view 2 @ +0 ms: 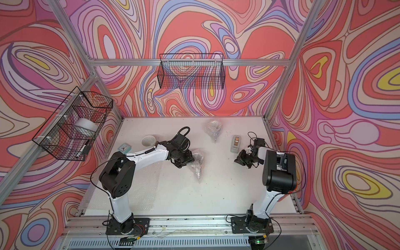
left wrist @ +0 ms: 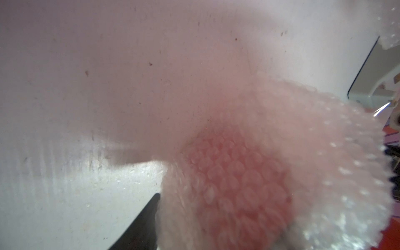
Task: Wrap mugs in bubble wrap
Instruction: Tear off the tape using the Tape Cutter, then stick the tape on the bubble wrap.
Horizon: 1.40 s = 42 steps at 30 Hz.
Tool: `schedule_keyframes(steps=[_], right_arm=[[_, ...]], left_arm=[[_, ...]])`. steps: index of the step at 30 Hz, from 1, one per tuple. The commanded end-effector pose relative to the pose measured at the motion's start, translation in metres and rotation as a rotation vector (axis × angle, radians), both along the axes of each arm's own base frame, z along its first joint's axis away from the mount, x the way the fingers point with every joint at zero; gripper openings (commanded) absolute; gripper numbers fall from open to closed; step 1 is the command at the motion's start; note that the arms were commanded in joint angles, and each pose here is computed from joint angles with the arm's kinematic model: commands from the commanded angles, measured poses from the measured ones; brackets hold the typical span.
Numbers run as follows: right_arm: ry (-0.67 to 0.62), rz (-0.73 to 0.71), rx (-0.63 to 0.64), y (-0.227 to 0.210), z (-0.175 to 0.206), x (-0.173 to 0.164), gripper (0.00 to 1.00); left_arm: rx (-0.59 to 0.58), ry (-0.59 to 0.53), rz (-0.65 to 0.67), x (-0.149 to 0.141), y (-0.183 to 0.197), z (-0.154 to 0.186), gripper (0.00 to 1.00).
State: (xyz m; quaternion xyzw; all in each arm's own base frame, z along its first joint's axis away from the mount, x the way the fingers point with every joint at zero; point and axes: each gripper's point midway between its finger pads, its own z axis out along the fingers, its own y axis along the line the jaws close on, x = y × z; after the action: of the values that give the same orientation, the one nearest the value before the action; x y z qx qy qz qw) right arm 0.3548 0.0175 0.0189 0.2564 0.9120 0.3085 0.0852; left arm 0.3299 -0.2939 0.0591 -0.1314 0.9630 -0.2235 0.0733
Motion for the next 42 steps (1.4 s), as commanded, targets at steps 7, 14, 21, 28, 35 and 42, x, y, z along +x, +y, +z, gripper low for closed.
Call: schedule_keyframes(steps=[7,14,21,28,35,42], right_arm=[[0.139,0.010,-0.070,-0.006,-0.019,-0.028,0.00],[-0.115,-0.015,-0.009,0.006,0.050,0.001,0.00],[-0.312,0.065,0.095,0.084,0.131,0.012,0.00],[-0.383,0.134,0.161,0.178,0.166,0.003,0.00],[-0.380,0.127,0.144,0.219,0.169,-0.013,0.00],[-0.356,0.147,0.154,0.237,0.156,-0.023,0.00]], left_arm=[[0.028,0.063,0.041,-0.010,0.004,-0.017,0.58],[-0.006,0.089,0.106,-0.014,-0.001,-0.016,0.55],[-0.069,0.105,0.193,-0.016,-0.011,-0.010,0.52],[-0.080,0.103,0.222,-0.018,-0.010,-0.007,0.57],[-0.090,0.097,0.208,-0.021,-0.006,-0.004,0.59],[-0.102,0.102,0.197,-0.022,-0.005,-0.005,0.56]])
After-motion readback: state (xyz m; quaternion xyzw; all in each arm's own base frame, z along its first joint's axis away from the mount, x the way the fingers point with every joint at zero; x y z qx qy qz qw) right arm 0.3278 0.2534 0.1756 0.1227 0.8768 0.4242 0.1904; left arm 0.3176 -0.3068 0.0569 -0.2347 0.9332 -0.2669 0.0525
